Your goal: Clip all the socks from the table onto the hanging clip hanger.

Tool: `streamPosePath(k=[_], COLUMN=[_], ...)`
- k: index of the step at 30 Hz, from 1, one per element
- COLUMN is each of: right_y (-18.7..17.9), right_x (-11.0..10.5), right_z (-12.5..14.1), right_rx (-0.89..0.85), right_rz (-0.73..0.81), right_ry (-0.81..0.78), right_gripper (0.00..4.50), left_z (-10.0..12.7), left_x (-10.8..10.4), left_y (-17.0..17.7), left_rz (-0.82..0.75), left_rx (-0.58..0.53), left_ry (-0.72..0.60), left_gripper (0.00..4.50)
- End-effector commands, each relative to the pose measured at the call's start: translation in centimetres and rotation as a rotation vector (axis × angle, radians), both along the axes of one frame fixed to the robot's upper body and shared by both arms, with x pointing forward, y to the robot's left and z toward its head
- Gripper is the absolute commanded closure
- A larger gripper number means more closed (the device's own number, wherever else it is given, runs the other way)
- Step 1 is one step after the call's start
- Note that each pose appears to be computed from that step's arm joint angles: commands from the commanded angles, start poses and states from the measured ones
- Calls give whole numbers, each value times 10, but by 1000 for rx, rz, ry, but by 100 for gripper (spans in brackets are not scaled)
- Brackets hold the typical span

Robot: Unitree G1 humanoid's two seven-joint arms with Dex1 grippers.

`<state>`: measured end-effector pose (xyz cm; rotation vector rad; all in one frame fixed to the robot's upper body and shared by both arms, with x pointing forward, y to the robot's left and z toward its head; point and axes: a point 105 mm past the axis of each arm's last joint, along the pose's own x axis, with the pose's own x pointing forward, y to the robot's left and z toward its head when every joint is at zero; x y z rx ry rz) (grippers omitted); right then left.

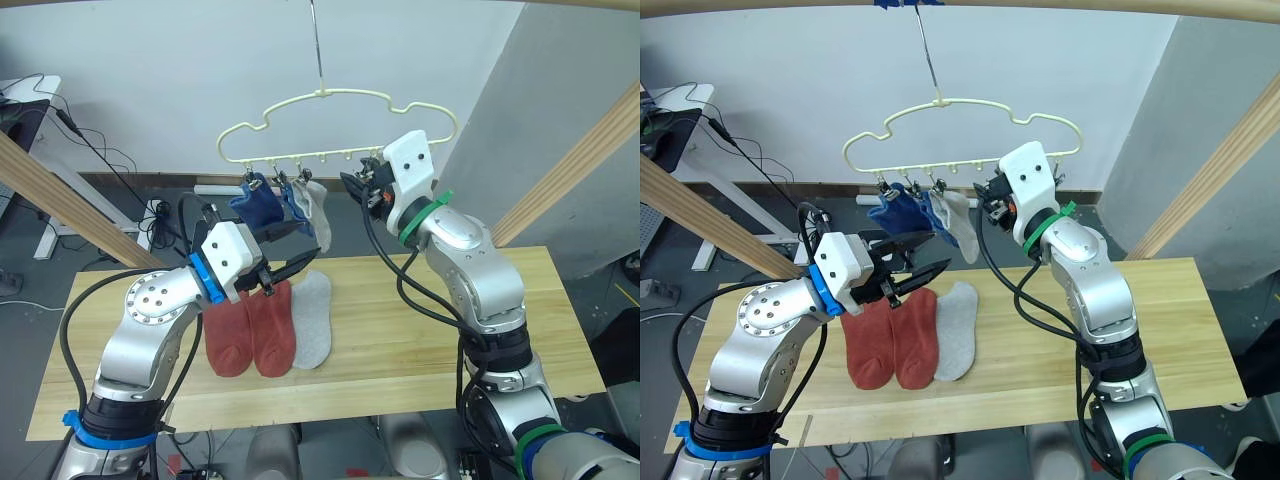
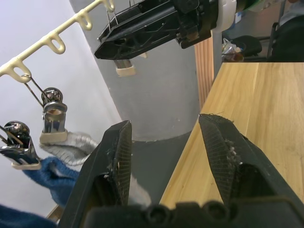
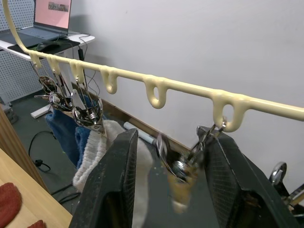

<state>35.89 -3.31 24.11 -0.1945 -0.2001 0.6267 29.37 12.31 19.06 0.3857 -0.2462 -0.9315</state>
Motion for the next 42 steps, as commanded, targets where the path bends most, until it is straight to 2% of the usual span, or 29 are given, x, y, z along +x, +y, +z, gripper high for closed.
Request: streamPosePath(k=[1, 11, 15, 18, 23, 26, 28, 33, 38, 42], right_y=[6, 7, 6, 5, 5, 4, 4, 2, 1, 1], right_x=[-5, -2, -2, -1, -1, 0, 0, 0, -1, -2], right_z=[16, 17, 18, 18, 18, 19, 19, 18, 16, 16], right_rx=[21, 42, 54, 58, 62, 62, 61, 56, 48, 47], right_rz=[30, 28, 23, 21, 20, 20, 19, 14, 13, 14], right_ry=[-62, -61, -59, -57, -56, -57, -58, -54, -48, -46], right_gripper=[247, 247, 375, 448, 449, 449, 450, 450, 450, 450], left_z=[1, -1, -3, -8, -28, -51, -70, -111, -148, -165], left_x=[-3, -2, -1, 3, 7, 13, 15, 33, 43, 37], left_y=[-4, -4, -4, -5, -12, -15, -20, -21, -15, -21], left_rz=[-17, -10, 13, 47, 88, 145, 170, 359, 542, 543], left_rx=[0, -5, -22, -28, -22, -81, -69, -59, -89, -58], left_ry=[-18, -17, -7, 7, 38, 154, 204, 294, 444, 524], left_gripper=[203, 203, 203, 203, 203, 203, 150, 7, 1, 1])
